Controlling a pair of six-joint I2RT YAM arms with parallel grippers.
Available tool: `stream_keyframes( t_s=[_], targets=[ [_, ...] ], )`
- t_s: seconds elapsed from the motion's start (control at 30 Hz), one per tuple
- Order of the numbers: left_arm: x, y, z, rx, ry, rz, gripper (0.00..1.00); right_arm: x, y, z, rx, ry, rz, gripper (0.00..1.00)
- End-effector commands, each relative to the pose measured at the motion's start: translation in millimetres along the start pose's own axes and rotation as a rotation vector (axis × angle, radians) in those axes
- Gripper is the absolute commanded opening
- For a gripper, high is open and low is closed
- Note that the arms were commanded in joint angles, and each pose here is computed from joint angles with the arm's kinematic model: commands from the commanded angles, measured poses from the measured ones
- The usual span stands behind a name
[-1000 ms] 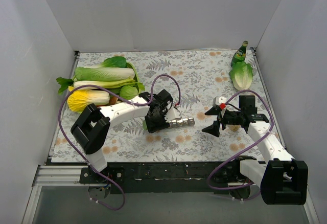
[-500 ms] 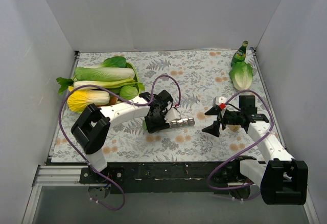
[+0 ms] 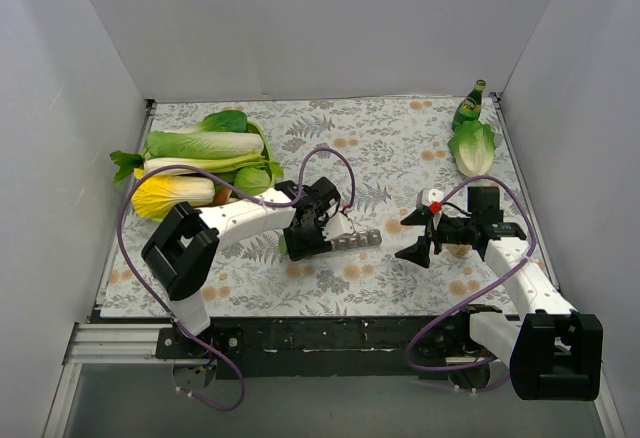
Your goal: Sort the pills into containers
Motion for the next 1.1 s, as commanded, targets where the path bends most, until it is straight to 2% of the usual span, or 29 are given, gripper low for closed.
stream_keyframes(
  t_s=[0.0, 0.27, 0.63, 0.8, 1.07],
  targets=[
    [5, 8, -5, -0.012, 0.025, 0.007, 0.00, -1, 11, -2, -0.023, 0.010, -0.033, 0.95],
    [6, 11, -10, -0.034, 0.037, -0.002, 0.00, -1, 10, -2, -0.022, 0.011, -0.032, 0.95],
    [6, 13, -23, -0.144, 0.090, -0.023, 0.00, -1, 10, -2, -0.022, 0.011, -0.031, 0.95],
    [3, 6, -19, -0.133, 0.082, -0.034, 0.00, -1, 10, -1, -0.023, 0.012, -0.031, 0.95],
    [0, 6, -19, -0.217, 0.085, -0.051, 0.00, -1, 10, -2, -0.024, 0.011, -0.032, 0.95]
  ],
)
Point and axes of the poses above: each gripper's point midway between its finger pads, its own z axis out along the fingers, its own x axis along the line the jaws close on, y = z × x, the point moved 6 cm from there along -z, back along the fingers, and after that the axes turned 5 degrees about z, right-handed, at the moved point
